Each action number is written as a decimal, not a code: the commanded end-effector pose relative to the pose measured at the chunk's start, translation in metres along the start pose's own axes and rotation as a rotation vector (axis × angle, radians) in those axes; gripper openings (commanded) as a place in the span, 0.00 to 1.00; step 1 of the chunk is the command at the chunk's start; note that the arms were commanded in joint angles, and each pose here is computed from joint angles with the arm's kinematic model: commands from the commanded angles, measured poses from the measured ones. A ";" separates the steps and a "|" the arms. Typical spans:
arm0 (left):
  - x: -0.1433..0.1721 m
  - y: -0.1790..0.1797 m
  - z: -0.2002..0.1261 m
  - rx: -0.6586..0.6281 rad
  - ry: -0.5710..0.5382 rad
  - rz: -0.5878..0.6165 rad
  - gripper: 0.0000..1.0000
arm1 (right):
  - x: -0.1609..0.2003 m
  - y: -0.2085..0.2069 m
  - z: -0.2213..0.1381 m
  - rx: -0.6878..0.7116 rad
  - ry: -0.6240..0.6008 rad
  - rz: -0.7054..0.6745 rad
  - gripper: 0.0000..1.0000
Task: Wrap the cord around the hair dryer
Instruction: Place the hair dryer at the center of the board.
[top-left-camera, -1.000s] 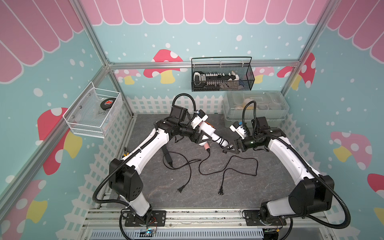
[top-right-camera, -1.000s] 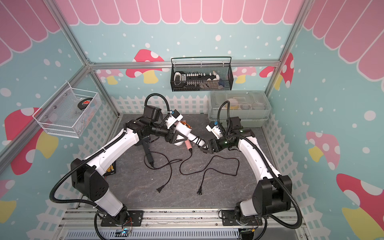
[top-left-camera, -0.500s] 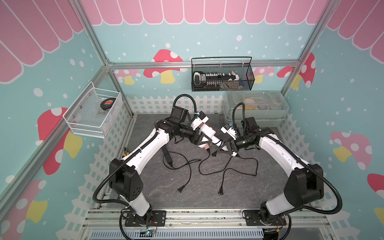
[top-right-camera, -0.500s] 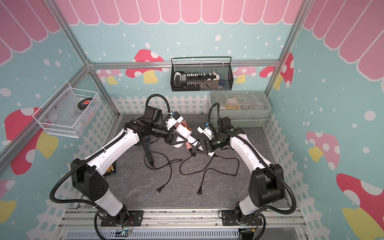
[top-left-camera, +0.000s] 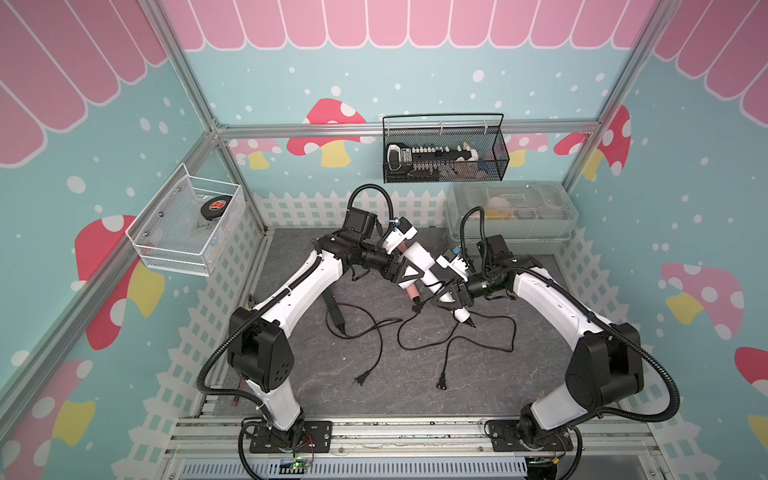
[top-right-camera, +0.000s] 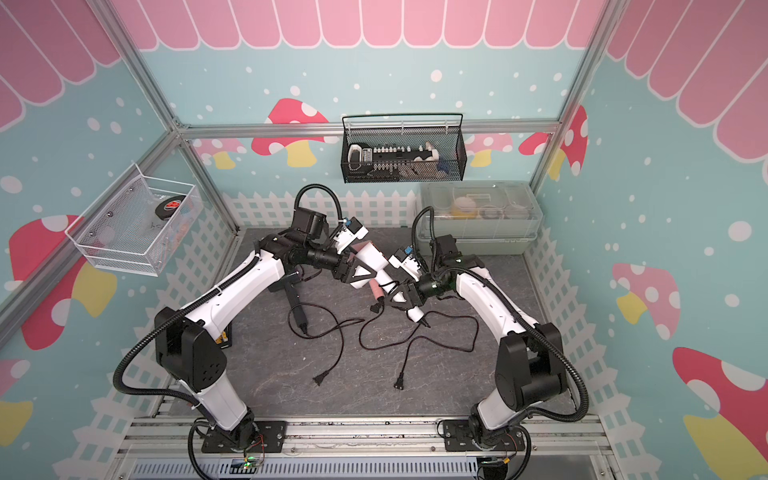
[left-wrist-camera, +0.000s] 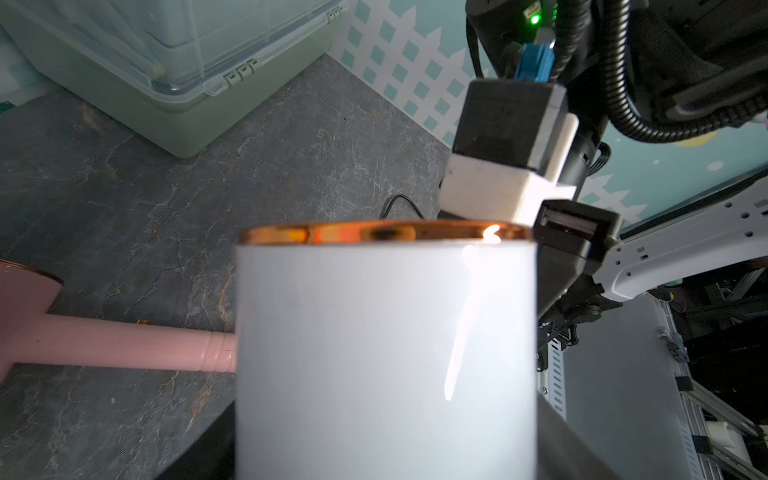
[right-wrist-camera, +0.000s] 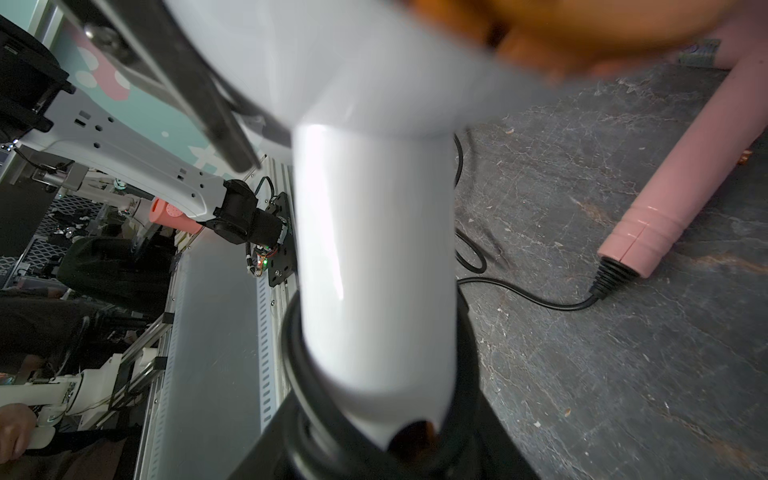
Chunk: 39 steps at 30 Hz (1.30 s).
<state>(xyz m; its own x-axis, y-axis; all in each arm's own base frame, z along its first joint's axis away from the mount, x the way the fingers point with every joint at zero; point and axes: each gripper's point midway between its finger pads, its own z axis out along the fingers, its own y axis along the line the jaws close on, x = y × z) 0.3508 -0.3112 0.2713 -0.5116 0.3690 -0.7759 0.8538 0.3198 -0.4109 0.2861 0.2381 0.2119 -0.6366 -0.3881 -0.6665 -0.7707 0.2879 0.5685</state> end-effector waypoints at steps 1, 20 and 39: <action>-0.046 -0.032 -0.005 0.075 -0.112 0.144 0.00 | 0.009 -0.022 0.011 0.021 0.000 0.099 0.00; -0.078 0.022 -0.020 -0.170 -0.274 0.080 0.99 | 0.002 -0.109 -0.016 0.118 -0.269 0.241 0.00; -0.049 0.029 -0.023 -0.194 -0.266 0.030 0.99 | -0.008 -0.251 0.006 0.420 -0.271 0.558 0.00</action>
<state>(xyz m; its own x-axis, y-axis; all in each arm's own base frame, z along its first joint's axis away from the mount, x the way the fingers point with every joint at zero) 0.3982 -0.3021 0.2962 -0.4526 0.1683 -0.8757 0.8122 0.4832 -0.3270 0.4622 0.1770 0.0600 -0.9077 0.1132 -0.4040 -0.2355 0.6596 0.7138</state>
